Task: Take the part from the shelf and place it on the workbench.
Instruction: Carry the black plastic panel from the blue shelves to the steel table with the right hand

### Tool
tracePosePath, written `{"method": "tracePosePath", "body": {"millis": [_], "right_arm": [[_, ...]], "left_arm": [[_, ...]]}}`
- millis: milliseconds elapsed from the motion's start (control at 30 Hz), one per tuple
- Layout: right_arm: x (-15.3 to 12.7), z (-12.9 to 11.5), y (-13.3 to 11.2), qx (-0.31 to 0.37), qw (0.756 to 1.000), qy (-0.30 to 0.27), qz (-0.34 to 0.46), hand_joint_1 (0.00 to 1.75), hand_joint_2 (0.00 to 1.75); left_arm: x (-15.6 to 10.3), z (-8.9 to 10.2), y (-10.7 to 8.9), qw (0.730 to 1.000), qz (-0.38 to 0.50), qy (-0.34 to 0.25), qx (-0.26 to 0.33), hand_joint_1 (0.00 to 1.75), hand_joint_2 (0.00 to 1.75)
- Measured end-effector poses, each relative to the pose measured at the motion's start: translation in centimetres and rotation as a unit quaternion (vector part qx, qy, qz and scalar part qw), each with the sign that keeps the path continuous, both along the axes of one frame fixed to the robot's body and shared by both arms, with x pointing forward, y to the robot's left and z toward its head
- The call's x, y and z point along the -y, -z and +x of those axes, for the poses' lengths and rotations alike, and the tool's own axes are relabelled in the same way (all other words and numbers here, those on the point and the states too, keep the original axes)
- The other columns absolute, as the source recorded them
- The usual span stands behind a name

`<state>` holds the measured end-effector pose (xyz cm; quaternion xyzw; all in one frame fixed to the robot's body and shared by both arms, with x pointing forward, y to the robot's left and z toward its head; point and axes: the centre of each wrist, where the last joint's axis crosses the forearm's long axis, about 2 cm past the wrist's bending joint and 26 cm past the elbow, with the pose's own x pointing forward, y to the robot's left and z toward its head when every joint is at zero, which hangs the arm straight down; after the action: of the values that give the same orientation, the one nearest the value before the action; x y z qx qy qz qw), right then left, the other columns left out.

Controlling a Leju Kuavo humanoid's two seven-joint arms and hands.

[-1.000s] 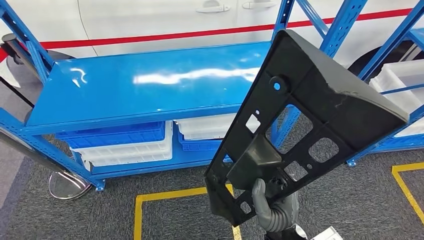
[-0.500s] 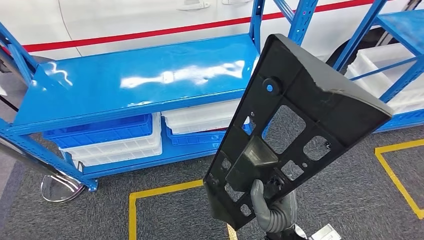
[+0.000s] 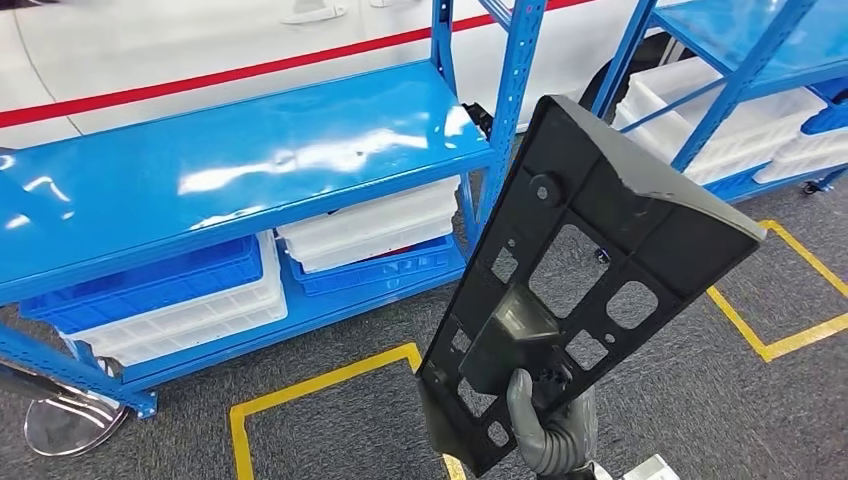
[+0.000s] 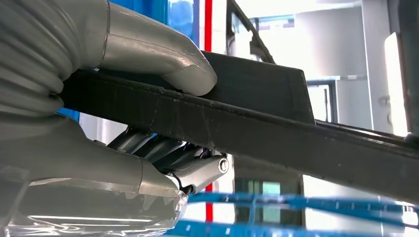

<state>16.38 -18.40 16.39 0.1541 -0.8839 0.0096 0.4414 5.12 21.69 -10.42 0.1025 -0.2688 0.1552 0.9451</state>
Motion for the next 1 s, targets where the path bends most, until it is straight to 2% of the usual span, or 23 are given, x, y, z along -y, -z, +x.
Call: {"method": "tracePosePath", "body": {"millis": [1000], "right_arm": [[1.6,-1.3,1.5,-0.021,0.998,0.056,-0.021,1.75,1.75]], "left_arm": [[-0.1,0.0,0.0,1.000,-0.006,0.003,0.003,0.00,0.00]]}}
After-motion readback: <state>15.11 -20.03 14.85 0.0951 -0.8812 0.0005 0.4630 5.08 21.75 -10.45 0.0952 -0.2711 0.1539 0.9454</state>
